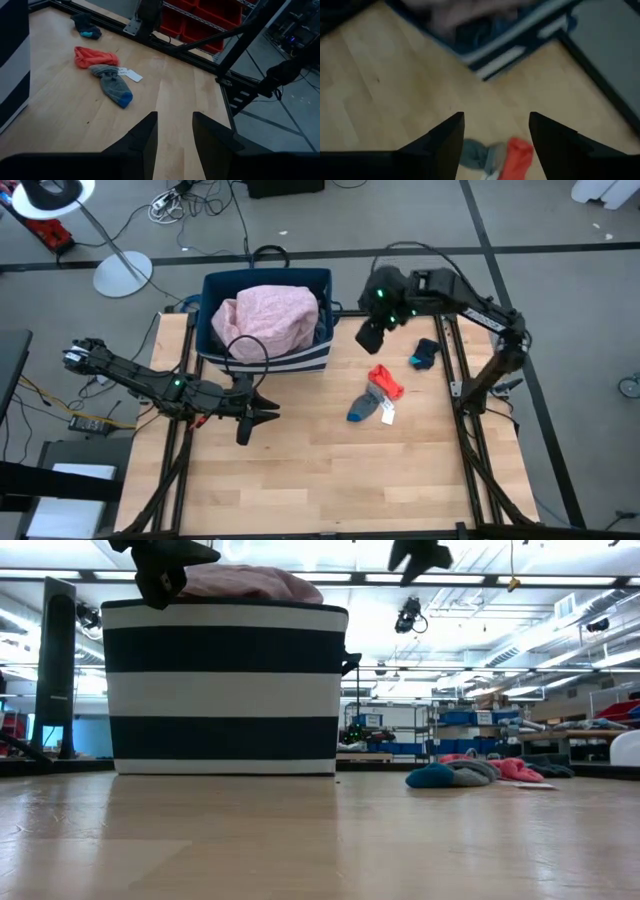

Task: Sort clothes
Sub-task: Put the orange sock into the blue laundry bin

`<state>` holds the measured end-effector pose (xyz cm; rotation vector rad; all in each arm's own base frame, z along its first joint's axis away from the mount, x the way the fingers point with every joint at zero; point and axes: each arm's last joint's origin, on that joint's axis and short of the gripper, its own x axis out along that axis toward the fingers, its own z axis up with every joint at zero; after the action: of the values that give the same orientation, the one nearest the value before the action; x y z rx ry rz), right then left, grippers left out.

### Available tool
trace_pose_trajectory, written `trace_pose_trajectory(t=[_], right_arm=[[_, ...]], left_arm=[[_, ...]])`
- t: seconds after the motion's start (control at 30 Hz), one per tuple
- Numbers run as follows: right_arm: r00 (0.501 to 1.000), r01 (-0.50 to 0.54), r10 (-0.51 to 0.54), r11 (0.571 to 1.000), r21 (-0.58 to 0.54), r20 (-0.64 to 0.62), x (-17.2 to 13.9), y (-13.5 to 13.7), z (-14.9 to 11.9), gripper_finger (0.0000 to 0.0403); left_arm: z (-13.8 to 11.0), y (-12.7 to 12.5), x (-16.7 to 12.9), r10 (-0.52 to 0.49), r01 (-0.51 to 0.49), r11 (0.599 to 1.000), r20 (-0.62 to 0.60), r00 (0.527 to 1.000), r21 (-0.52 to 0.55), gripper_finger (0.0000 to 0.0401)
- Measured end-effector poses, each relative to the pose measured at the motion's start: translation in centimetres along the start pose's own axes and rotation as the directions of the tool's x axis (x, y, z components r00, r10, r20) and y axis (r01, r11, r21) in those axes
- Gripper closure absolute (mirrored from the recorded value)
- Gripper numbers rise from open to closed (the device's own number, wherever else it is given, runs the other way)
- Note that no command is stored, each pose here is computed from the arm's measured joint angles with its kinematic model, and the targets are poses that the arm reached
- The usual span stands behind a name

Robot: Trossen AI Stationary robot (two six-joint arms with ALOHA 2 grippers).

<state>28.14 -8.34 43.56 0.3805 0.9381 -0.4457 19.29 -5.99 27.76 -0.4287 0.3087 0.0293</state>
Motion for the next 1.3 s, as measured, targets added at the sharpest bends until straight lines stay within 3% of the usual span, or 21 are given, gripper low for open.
trace_pose_trajectory(t=[0.37,0.7,0.97,1.3], right_arm=[[0.999,0.014,-0.002,0.971,0.24,-0.052,4.4,-0.7,-9.7,0.0188],[0.963,0.214,-0.131,0.904,0.369,-0.236,10.4,-3.1,-15.5,0.0188],[0.965,0.21,-0.107,0.861,0.463,-0.239,14.6,-5.2,-18.2,0.0188],[0.963,0.22,-0.101,0.831,0.511,-0.25,17.1,-7.0,-20.8,0.02]], left_arm=[[0.0,0.0,0.0,0.001,-0.001,1.0,0.001,1.0,0.0,0.0274],[0.0,0.0,0.0,0.0,0.0,1.0,0.0,1.0,0.0,0.0274],[0.1,0.0,0.0,-0.003,0.003,1.0,0.006,1.0,-0.002,0.0274],[0.1,0.0,0.0,-0.004,0.004,1.0,0.008,1.0,-0.003,0.0274]])
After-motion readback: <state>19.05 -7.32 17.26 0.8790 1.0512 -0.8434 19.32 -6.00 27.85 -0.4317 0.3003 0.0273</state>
